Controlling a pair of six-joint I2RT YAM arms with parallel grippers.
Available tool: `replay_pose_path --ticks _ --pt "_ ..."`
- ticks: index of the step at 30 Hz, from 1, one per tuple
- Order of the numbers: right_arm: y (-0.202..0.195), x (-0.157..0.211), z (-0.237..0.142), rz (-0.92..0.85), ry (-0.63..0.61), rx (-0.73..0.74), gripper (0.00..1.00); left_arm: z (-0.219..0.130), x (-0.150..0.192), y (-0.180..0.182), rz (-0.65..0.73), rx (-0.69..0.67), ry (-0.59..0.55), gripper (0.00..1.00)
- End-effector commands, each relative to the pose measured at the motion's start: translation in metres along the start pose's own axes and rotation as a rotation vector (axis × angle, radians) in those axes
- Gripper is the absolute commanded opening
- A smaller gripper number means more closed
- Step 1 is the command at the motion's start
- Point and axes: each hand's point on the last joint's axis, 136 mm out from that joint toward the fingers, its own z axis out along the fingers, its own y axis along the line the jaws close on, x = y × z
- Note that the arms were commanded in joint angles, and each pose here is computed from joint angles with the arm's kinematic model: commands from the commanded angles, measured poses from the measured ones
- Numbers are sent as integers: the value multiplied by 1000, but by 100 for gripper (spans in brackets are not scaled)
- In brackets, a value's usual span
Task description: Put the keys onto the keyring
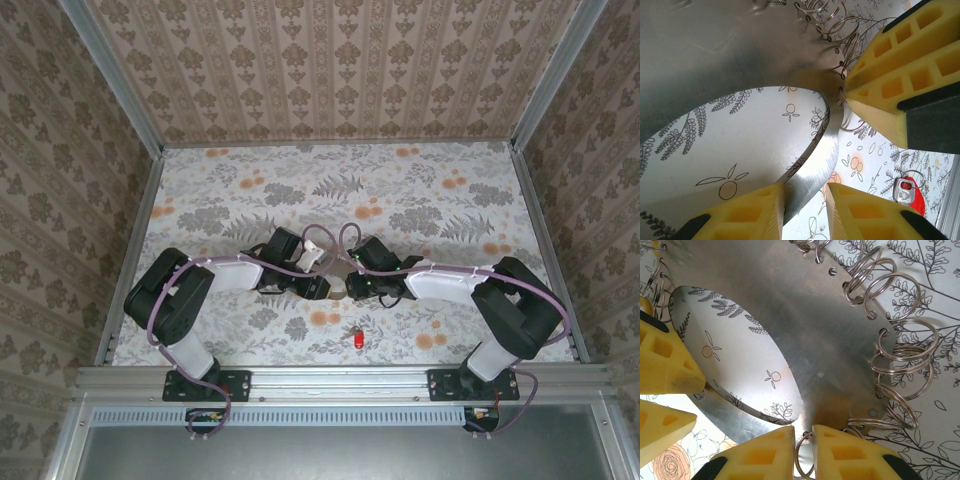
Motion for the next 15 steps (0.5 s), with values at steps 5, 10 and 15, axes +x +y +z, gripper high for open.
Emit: replay_pose_path --ticks 5,10,15 --pt "-12 9 -1 -37 43 72 24 -4 -3 -6 -6 25 -15 29" --pt "-12 10 0 -60 55 80 26 -4 -3 -6 -8 25 -15 29" --pt "-16 12 1 -79 66 106 25 -4 -3 -6 -7 22 -17 29"
